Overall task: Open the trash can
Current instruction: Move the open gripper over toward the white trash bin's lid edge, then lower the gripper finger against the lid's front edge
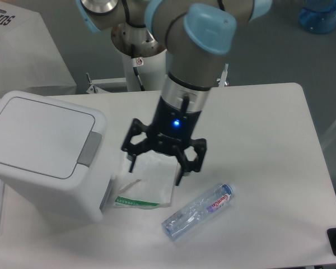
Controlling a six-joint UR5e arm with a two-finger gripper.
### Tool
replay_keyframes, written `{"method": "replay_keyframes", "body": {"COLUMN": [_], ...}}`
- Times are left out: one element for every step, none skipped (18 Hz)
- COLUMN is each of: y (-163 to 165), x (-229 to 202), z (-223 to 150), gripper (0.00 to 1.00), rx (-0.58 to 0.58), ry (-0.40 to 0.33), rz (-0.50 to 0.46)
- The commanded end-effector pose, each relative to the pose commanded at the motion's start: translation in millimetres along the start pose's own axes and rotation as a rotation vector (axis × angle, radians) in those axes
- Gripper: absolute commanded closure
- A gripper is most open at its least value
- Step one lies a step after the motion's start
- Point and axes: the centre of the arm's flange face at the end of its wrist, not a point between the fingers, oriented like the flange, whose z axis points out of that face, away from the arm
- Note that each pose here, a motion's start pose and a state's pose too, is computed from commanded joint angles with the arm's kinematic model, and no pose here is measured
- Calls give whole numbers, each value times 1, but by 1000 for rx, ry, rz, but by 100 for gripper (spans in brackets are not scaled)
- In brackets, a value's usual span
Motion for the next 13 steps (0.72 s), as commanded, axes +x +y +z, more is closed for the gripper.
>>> {"method": "replay_keyframes", "body": {"y": [8,15,21,26,30,30,30,30,30,30,29,29,29], "x": [7,10,12,15,14,14,15,14,16,17,18,17,19], "z": [-1,0,1,2,5,4,5,7,10,13,14,15,16], "gripper": [0,0,0,0,0,0,0,0,0,0,0,0,0], "rx": [-6,-14,-20,-25,-29,-28,-30,-31,-34,-37,-37,-38,-38], "ry": [3,5,8,9,11,10,10,12,16,19,21,23,26], "rz": [0,-5,-9,-10,-14,-13,-14,-15,-11,-7,-6,-5,-2]}}
